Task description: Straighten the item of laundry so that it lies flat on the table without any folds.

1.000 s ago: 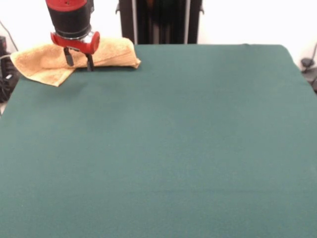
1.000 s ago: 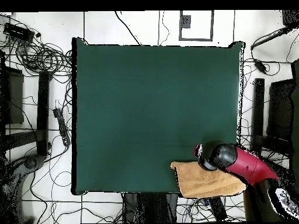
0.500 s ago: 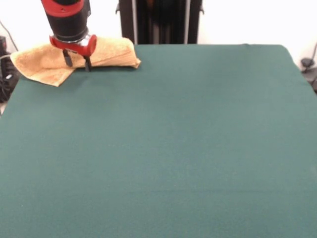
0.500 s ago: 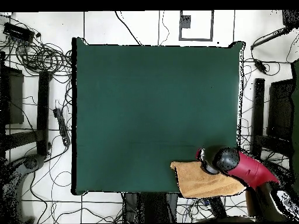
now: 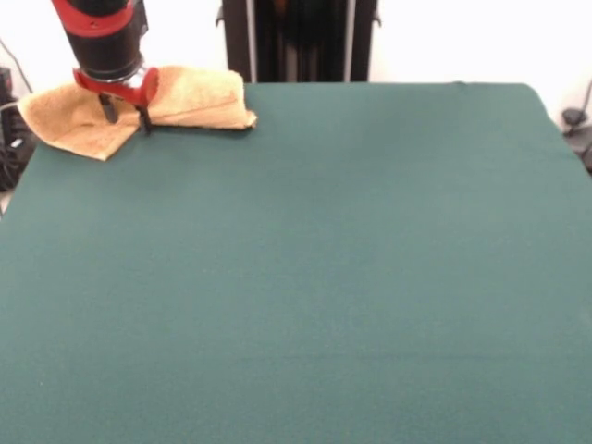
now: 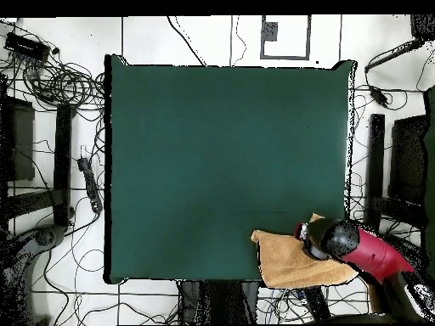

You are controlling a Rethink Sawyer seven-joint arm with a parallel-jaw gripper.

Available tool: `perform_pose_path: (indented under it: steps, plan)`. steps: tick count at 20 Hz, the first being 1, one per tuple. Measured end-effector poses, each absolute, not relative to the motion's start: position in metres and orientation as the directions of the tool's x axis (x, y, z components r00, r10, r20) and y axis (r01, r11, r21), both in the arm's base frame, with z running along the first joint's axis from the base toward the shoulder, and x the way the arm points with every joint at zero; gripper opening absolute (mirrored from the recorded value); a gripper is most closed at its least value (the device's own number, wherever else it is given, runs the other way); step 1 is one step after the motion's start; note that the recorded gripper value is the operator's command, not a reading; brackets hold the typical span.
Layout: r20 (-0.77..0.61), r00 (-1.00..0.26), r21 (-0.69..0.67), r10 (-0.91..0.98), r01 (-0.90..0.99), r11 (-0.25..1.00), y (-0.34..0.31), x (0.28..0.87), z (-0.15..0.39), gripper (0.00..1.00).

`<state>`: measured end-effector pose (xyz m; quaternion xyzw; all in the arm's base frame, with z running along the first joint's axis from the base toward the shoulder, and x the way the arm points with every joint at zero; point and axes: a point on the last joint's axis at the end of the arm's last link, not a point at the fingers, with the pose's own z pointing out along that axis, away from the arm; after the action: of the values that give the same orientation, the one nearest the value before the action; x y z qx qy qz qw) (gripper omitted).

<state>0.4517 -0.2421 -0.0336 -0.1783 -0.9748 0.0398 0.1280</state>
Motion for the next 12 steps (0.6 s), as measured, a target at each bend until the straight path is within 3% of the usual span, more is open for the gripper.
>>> perform_pose_path:
  steps: [12]
  plan:
    - [0.253,-0.896,-0.129,0.366,0.344,0.930,-0.254,0.453,-0.040,1.00]
